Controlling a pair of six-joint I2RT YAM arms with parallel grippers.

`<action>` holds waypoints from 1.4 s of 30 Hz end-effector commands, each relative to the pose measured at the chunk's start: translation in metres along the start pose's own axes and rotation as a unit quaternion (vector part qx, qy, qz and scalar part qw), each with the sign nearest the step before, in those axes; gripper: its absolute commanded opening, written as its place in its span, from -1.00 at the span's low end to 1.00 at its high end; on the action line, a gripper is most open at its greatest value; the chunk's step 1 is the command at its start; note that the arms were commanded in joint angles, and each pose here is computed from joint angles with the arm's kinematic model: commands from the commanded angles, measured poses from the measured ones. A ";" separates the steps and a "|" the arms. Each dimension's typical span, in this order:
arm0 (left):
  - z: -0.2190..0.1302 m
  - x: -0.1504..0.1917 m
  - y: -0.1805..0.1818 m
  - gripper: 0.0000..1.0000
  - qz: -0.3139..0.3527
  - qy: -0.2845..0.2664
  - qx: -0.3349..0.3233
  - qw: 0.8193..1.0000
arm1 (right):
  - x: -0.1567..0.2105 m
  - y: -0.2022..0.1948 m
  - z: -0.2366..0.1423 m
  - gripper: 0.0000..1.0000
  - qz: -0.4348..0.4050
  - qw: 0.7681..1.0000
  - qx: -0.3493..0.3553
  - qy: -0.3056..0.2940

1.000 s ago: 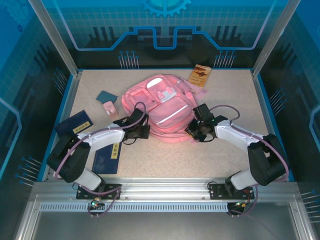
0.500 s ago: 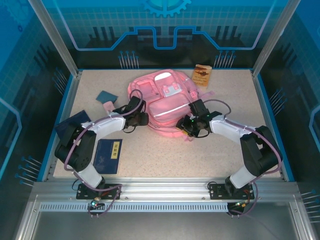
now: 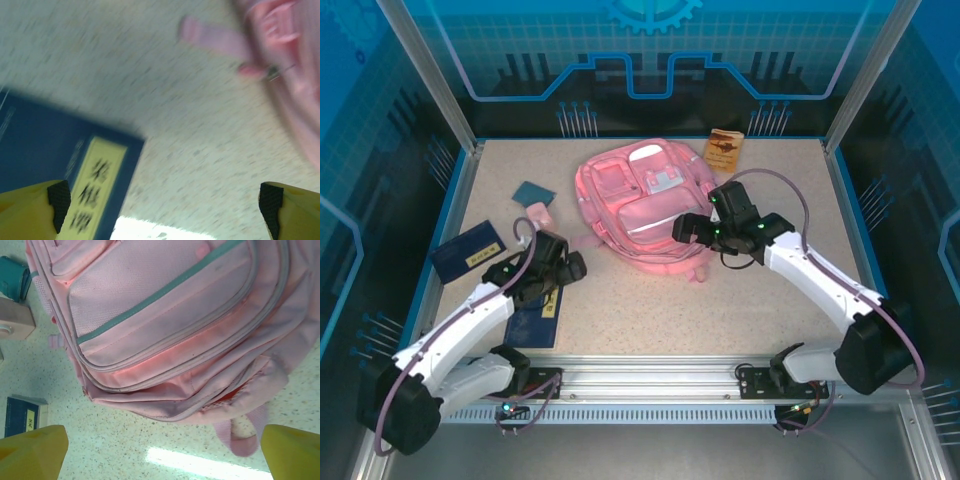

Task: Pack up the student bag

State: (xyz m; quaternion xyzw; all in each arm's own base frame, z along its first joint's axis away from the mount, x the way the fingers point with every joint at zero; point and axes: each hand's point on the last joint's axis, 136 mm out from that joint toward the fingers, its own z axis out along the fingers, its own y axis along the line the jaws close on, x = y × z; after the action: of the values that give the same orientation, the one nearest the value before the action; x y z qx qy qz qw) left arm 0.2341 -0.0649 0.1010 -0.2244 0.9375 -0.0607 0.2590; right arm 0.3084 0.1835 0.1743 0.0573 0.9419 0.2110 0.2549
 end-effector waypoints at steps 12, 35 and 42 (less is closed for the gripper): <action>0.033 0.074 0.044 0.97 -0.115 0.097 -0.047 0.987 | 0.013 0.006 0.001 1.00 -0.021 1.000 0.012 0.018; 0.028 0.048 -0.104 0.97 -0.011 0.121 0.151 0.981 | 0.044 0.039 0.024 0.85 -0.090 0.994 0.005 0.059; 0.019 0.026 -0.028 0.98 -0.070 0.090 0.085 0.990 | 0.083 0.099 0.048 0.66 -0.190 0.976 -0.042 0.100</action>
State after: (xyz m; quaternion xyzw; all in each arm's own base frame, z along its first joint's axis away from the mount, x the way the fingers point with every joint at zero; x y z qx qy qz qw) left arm 0.2606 -0.1317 0.0979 -0.2476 0.9163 -0.2285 0.2163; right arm 0.2656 0.2774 0.1405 -0.1035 0.9564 0.1896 0.1965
